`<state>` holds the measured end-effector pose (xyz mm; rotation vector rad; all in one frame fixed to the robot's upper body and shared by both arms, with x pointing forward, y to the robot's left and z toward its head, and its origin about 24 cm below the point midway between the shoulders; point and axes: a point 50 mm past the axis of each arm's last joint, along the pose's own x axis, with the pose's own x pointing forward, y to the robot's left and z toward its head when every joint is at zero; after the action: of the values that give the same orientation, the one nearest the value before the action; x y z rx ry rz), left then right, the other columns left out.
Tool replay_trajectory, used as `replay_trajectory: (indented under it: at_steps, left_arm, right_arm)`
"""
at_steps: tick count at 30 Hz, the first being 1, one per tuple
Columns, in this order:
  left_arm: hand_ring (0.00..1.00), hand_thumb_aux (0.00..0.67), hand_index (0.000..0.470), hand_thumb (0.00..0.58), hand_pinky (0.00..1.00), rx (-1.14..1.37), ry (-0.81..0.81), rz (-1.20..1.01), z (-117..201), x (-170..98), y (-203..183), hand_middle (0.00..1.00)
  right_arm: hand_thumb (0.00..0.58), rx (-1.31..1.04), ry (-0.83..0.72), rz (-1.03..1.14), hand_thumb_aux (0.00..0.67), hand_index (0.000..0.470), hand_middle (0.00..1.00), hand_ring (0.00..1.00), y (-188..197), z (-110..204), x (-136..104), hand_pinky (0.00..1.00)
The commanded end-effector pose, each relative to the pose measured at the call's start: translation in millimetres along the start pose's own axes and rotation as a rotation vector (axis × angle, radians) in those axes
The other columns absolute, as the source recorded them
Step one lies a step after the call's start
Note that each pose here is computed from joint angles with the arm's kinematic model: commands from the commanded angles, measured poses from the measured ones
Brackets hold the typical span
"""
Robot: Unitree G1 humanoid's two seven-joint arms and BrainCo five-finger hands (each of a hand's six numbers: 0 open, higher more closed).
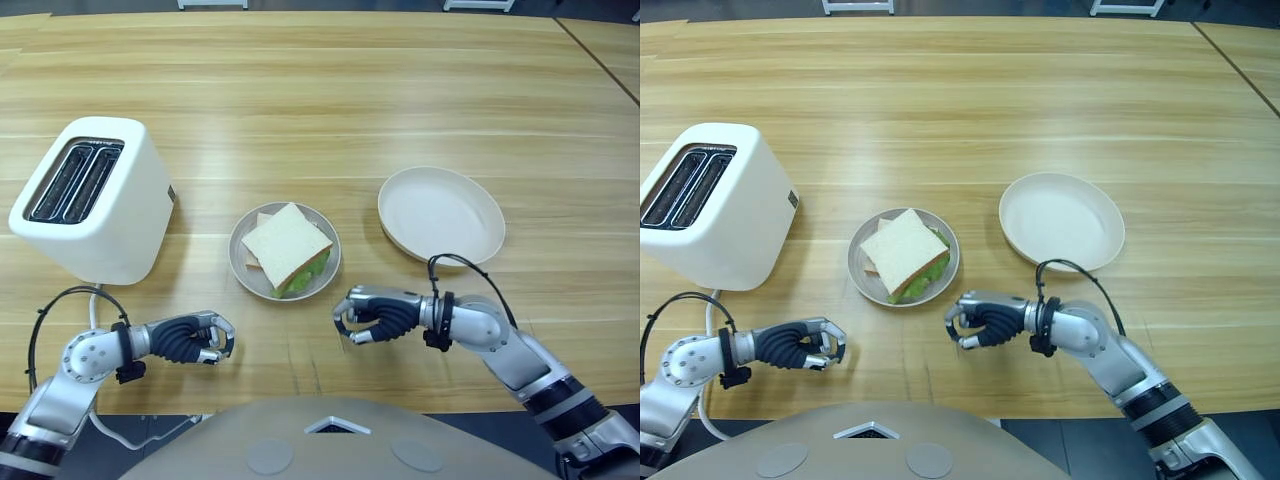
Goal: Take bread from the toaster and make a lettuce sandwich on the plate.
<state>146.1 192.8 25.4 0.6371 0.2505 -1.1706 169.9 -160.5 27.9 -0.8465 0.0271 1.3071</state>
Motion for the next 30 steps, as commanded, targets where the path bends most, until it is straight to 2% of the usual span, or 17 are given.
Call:
replay_trajectory:
  at_steps: [1,5,11,16,23,27,28,29,30]
  left_arm:
    - [1.00,0.670,0.470,0.580,1.00,-0.003,0.078,-0.072,-19.1,18.5,-10.7,1.00]
    - [1.00,0.670,0.470,0.580,1.00,0.024,0.093,-0.075,-24.8,31.4,-10.0,1.00]
    - [1.00,0.670,0.470,0.580,1.00,0.135,0.120,0.018,-24.8,61.1,9.4,1.00]
    - [1.00,0.670,0.470,0.580,1.00,0.136,0.154,0.269,-26.1,77.1,48.2,1.00]
    - [1.00,0.670,0.470,0.580,1.00,0.197,0.067,0.607,-8.6,84.5,103.3,1.00]
    - [1.00,0.670,0.470,0.580,1.00,0.253,0.027,0.772,3.3,91.8,127.8,1.00]
    - [1.00,0.670,0.470,0.580,1.00,0.288,-0.001,0.810,9.1,92.8,131.7,1.00]
    - [1.00,0.670,0.470,0.580,1.00,0.319,-0.048,0.845,17.0,92.5,133.3,1.00]
    - [1.00,0.670,0.470,0.580,1.00,0.345,-0.102,0.888,26.0,88.9,134.0,1.00]
  right_arm:
    - [0.580,-0.028,0.042,0.085,0.670,0.470,1.00,1.00,13.6,-8.1,15.5,1.00]
    - [0.580,-0.090,0.078,0.099,0.670,0.470,1.00,1.00,17.0,-15.2,25.8,1.00]
    - [0.580,-0.227,0.131,-0.054,0.670,0.470,1.00,1.00,-4.3,-31.3,48.6,1.00]
    - [0.580,-0.434,0.253,-0.245,0.670,0.470,1.00,1.00,-36.5,-48.0,62.9,1.00]
    - [0.580,-0.550,0.287,-0.587,0.670,0.470,1.00,1.00,-89.3,-38.4,87.7,1.00]
    - [0.580,-0.588,0.305,-0.780,0.670,0.470,1.00,1.00,-117.4,-29.7,93.1,1.00]
    - [0.580,-0.607,0.298,-0.822,0.670,0.470,0.87,0.87,-121.9,-26.3,92.5,0.87]
    - [0.580,-0.618,0.284,-0.859,0.670,0.470,0.63,0.63,-125.1,-22.8,90.9,0.63]
    - [0.580,-0.632,0.268,-0.905,0.670,0.470,0.23,0.23,-128.4,-18.9,86.8,0.23]
